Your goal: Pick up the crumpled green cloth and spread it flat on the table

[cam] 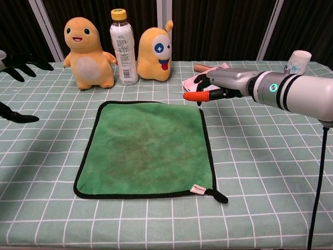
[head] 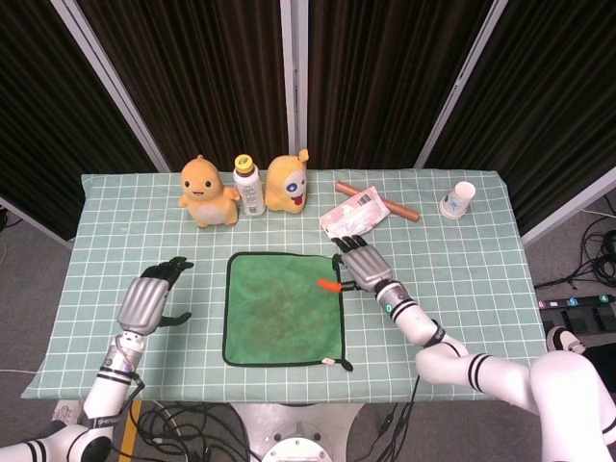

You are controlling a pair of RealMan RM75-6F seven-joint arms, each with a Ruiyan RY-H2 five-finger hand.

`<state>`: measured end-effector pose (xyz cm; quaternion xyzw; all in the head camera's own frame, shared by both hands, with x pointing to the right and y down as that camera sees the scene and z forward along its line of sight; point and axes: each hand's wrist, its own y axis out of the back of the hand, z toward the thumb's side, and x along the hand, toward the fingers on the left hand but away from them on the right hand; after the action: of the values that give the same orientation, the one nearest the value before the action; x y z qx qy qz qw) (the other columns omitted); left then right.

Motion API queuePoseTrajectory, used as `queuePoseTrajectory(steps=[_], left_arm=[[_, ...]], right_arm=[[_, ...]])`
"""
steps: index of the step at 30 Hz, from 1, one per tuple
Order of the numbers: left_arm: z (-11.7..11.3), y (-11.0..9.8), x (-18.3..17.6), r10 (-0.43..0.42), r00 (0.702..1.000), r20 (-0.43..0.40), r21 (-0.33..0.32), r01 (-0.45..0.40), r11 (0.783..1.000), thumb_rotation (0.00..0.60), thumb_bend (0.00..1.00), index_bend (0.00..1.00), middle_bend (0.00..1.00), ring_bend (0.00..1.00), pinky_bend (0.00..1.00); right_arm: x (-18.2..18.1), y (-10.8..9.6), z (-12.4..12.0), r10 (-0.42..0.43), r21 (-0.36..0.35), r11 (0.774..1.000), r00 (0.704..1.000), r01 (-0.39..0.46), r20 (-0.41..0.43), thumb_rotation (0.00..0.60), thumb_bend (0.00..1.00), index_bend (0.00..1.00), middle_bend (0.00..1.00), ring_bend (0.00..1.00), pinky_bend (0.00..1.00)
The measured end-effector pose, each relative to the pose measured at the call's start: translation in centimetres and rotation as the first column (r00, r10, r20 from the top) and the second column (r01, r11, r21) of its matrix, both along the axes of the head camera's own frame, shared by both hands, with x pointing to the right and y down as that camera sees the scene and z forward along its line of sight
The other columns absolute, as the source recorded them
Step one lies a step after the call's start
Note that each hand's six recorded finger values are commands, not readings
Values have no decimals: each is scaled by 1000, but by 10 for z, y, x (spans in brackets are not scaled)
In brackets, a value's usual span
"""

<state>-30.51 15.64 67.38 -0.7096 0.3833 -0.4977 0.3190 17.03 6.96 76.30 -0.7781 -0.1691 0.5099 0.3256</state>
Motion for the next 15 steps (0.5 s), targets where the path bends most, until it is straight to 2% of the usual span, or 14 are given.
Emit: queuePoseTrajectory(steps=[7,15], left_arm=[[0,0,-3,-7,1000,10,-4,7,1000,600,23,257,268,247,273],[0,1,-6,-10,1000,15,-5,11,1000,600,23,257,268,247,273]], right_arm=[[-20,6,5,-33,4,999,999,33,32,0,164,391,36,0,0],[-27,5,27,-54,17,998,998,55,-37,0,165,391,37,0,0]])
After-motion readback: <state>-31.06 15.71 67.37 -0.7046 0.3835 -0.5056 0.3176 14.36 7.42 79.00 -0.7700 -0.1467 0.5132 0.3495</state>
